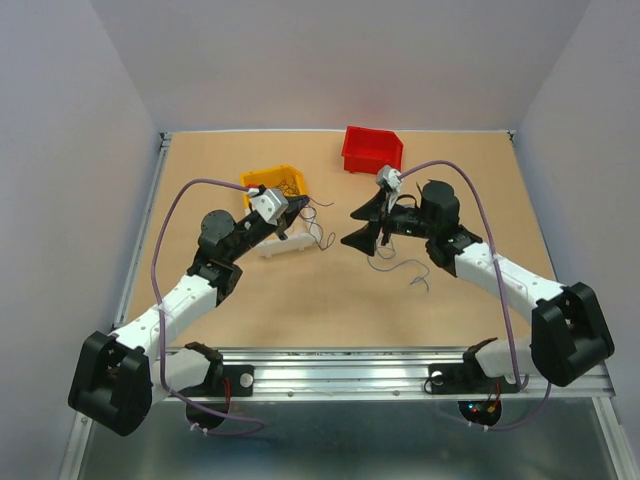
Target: Untangle the cables
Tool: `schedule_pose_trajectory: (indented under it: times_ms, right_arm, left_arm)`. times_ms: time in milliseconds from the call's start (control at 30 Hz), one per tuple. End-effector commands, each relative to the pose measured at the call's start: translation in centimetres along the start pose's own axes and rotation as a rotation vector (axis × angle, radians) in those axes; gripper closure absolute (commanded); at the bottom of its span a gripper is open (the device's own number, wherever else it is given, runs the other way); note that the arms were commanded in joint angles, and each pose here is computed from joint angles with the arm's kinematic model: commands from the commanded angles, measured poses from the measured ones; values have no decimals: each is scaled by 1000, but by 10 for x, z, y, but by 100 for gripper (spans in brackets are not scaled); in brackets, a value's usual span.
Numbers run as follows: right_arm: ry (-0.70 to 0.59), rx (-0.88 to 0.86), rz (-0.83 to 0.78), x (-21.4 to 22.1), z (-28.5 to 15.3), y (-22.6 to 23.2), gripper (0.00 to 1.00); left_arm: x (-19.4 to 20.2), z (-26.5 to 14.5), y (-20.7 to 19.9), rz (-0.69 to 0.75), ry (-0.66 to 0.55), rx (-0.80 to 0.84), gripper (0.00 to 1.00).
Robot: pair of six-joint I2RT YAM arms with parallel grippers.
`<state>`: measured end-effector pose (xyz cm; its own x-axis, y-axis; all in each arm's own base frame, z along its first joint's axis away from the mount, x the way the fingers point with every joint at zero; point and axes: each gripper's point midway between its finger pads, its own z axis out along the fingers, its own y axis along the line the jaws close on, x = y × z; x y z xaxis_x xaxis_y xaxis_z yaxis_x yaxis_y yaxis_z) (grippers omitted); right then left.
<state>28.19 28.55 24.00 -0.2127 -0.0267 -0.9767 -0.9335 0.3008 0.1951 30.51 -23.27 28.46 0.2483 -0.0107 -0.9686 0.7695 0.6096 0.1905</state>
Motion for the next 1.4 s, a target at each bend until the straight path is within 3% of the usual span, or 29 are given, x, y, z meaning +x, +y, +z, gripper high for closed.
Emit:
schedule_pose_trajectory:
  times_ms: [0, 167, 367, 533, 567, 733, 900, 1000, 1133, 1233, 1367]
  right_arm:
    - [-59, -26, -60, -25, 15, 0, 12]
    - [-88, 119, -50, -32, 13, -24, 13]
    - [-115, 167, -40, -35, 10, -29, 13]
    - [-125, 203, -53, -36, 4, -32, 13]
    - [-129, 208, -58, -37, 2, -32, 13]
    - [-146, 225, -78, -41, -6, -27, 13]
    - [-155, 239, -83, -42, -10, -26, 12]
    - [-155, 250, -80, -41, -11, -28, 12]
    - [-155, 261, -80, -41, -11, -29, 12]
    - [-159, 257, -77, -43, -10, -29, 12]
    - [-152, 250, -70, -41, -7, -31, 12]
  left_arm:
    - [-38, 6, 11, 49, -90, -35, 100]
    - [-26, 6, 73, 83, -82, -362, 100]
    - [7, 27, 125, 231, -9, -516, 100]
    - [34, 43, 183, 238, 52, -570, 100]
    - [57, 38, 200, 230, 96, -588, 100]
    - [98, 35, 247, 219, 169, -664, 100]
    - [131, 29, 253, 242, 290, -650, 100]
    - [148, 31, 237, 254, 406, -521, 100]
    - [184, 25, 202, 252, 675, -314, 100]
    - [210, 14, 201, 228, 847, -305, 100]
    - [226, 14, 193, 179, 938, -223, 100]
